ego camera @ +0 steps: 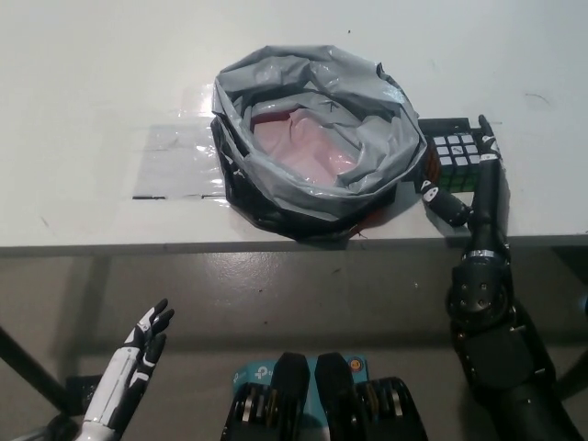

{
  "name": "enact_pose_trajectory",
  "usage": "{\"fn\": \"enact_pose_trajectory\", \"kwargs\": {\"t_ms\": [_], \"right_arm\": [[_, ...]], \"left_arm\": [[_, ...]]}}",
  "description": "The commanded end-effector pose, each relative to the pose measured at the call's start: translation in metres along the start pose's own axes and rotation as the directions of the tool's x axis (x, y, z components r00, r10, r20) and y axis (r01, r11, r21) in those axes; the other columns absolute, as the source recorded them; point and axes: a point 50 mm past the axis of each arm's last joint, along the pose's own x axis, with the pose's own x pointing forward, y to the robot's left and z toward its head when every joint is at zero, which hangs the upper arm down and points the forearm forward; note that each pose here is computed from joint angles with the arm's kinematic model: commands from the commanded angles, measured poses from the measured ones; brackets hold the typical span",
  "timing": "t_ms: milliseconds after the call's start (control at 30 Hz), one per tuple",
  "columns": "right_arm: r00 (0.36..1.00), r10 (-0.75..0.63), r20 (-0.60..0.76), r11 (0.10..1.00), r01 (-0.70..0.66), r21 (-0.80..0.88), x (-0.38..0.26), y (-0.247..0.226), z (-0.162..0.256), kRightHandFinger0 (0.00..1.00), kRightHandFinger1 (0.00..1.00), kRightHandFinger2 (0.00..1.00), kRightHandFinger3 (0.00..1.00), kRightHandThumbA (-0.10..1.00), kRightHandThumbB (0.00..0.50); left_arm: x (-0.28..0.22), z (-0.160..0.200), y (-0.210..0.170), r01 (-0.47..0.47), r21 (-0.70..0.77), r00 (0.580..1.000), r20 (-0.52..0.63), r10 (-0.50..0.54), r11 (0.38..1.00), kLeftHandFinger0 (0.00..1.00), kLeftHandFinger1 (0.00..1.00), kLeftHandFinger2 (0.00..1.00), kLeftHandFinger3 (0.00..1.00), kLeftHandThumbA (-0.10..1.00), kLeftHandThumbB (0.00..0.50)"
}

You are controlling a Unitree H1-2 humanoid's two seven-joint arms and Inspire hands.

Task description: Use the right hand to pick up a rubix's cube and place it into a plastic bag and lift the bag

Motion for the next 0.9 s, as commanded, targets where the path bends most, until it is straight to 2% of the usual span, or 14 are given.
{"fn": "enact_pose_trajectory", "kwargs": {"t_ms": [0, 133, 333, 567, 733, 833, 867], "right_arm": [[0.998, -0.014, 0.057, 0.996, 0.009, 0.085, 0.025, 0.003, 0.030, 1.00, 1.00, 1.00, 1.00, 0.78, 0.424], [0.999, -0.034, 0.030, 0.995, 0.031, 0.096, 0.035, 0.000, 0.030, 1.00, 1.00, 1.00, 1.00, 0.81, 0.447], [0.998, -0.042, 0.036, 0.991, 0.037, 0.127, 0.041, -0.002, 0.034, 1.00, 1.00, 1.00, 1.00, 0.79, 0.443], [0.998, -0.047, 0.047, 0.990, 0.041, 0.132, 0.044, 0.000, 0.041, 1.00, 1.00, 1.00, 1.00, 0.80, 0.415], [0.997, -0.053, 0.062, 0.982, 0.041, 0.186, 0.046, 0.000, 0.047, 1.00, 1.00, 1.00, 1.00, 0.77, 0.405], [0.997, -0.048, 0.068, 0.975, 0.032, 0.221, 0.047, 0.002, 0.050, 1.00, 1.00, 1.00, 1.00, 0.74, 0.380], [0.997, -0.050, 0.057, 0.978, 0.037, 0.206, 0.048, 0.002, 0.050, 1.00, 1.00, 1.00, 1.00, 0.79, 0.418]], "left_arm": [[-0.001, 0.012, 0.003, 0.017, 0.042, 0.997, 0.074, -0.020, 0.999, 1.00, 1.00, 1.00, 1.00, 1.00, 0.254], [-0.002, 0.012, 0.003, 0.014, 0.047, 0.997, 0.077, -0.017, 0.999, 1.00, 1.00, 1.00, 1.00, 0.98, 0.238], [-0.002, 0.013, 0.002, 0.016, 0.055, 0.997, 0.068, -0.019, 0.998, 1.00, 1.00, 1.00, 1.00, 0.99, 0.234], [-0.002, 0.012, 0.002, 0.016, 0.060, 0.997, 0.070, -0.020, 0.998, 1.00, 1.00, 1.00, 1.00, 0.98, 0.220], [-0.001, 0.012, 0.003, 0.017, 0.067, 0.997, 0.070, -0.022, 0.998, 1.00, 1.00, 1.00, 1.00, 0.98, 0.219], [-0.001, 0.012, 0.003, 0.015, 0.075, 0.997, 0.072, -0.021, 0.997, 1.00, 1.00, 1.00, 1.00, 0.98, 0.221], [-0.001, 0.012, 0.003, 0.016, 0.075, 0.997, 0.073, -0.021, 0.997, 1.00, 1.00, 1.00, 1.00, 0.98, 0.225]]}}
